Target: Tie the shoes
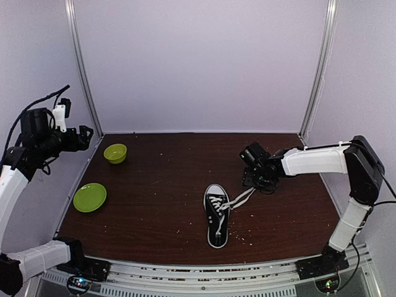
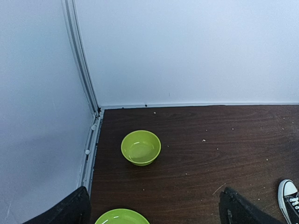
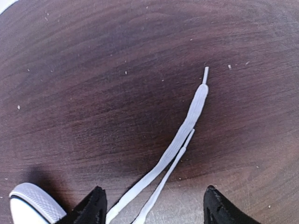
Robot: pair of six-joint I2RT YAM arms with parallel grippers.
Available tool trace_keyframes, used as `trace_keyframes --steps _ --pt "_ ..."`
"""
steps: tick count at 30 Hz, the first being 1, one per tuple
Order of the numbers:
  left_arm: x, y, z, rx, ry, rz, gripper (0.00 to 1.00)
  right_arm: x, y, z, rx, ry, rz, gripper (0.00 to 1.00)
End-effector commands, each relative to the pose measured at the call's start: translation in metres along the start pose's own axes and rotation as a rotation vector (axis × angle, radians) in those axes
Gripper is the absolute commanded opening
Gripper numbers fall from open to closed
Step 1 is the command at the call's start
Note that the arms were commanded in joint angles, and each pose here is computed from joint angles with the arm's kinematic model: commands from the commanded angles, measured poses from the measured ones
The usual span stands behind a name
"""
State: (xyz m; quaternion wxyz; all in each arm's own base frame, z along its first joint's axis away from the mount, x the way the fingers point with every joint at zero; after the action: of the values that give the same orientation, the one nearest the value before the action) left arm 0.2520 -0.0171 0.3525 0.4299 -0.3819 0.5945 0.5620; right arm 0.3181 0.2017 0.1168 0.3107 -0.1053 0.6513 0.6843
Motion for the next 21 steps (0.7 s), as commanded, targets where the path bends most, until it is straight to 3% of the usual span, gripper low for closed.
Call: trace_keyframes --steps 1,3,10,21 --pt "-0.004 0.004 0.005 -0.038 -0.013 -0.036 0.98 -0.007 -0.011 0.012 -0.013 -0.052 0.003 0.59" --pt "-0.004 0.002 0.004 -0.024 -0.013 -0.027 0.98 -0.009 -0.015 0.019 -0.015 -0.036 0.017 0.51" --pt "-0.001 -0.006 0.000 0.011 -0.004 0.004 0.98 -0.007 -0.031 0.032 -0.014 -0.030 0.059 0.45" --pt "0.000 -0.008 -0.001 0.021 0.003 0.010 0.98 0.011 -0.039 0.010 0.075 -0.087 0.083 0.50"
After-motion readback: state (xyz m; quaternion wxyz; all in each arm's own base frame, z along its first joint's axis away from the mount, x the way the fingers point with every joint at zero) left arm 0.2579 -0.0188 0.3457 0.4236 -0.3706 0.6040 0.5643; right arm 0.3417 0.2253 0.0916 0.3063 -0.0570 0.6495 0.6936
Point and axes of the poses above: each gripper's point midway between its finger pads, its own y axis back along the fingers, its own z axis along the line the jaws close on, x = y × z, the point moved 6 cm from there along y, back along the fingers, and after that the axes turned 1 degree about -y, right-handed, at the moved point
